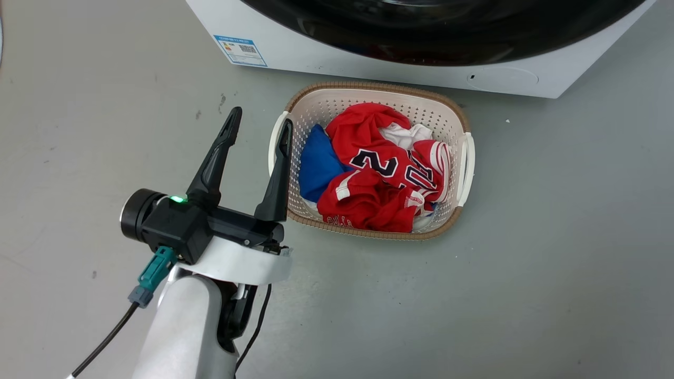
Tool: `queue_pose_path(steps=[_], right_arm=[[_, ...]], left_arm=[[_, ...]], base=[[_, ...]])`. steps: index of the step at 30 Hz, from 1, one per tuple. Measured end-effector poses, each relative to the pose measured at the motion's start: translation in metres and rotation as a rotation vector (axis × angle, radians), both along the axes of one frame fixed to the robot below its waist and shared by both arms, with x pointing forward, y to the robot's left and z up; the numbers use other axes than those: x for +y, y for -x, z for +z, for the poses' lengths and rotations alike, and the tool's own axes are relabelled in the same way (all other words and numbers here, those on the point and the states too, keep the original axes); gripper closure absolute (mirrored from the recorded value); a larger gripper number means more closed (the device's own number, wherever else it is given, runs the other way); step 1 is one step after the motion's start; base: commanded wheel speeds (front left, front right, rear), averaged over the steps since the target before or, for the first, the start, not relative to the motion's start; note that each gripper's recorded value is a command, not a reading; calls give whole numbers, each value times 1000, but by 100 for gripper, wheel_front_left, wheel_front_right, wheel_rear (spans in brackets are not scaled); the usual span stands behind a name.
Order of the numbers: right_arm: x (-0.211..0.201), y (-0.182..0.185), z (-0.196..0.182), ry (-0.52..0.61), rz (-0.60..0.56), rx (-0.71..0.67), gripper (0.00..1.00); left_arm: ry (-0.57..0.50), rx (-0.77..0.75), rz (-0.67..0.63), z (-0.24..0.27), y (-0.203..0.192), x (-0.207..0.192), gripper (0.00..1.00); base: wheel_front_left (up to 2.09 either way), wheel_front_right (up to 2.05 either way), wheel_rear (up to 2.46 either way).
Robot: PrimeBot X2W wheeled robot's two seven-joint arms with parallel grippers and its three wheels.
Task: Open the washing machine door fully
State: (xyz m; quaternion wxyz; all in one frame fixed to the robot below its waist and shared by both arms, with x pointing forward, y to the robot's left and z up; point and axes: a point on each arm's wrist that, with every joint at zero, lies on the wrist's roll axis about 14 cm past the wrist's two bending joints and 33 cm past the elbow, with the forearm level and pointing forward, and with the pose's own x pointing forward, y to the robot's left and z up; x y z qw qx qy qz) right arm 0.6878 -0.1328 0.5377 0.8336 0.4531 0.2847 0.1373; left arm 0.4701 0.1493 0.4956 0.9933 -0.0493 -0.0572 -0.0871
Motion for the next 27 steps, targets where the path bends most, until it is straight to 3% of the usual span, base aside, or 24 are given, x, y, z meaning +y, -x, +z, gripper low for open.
queue_pose_path(steps=[15, 27], right_arm=[[25, 66, -20, -27, 219, 179, 100], [67, 157, -19, -53, 420, 201, 100]], left_arm=[[2, -16, -2, 13, 12, -3, 0], [5, -3, -8, 20, 55, -6, 0]], base=[[0, 0, 0], [0, 0, 0]])
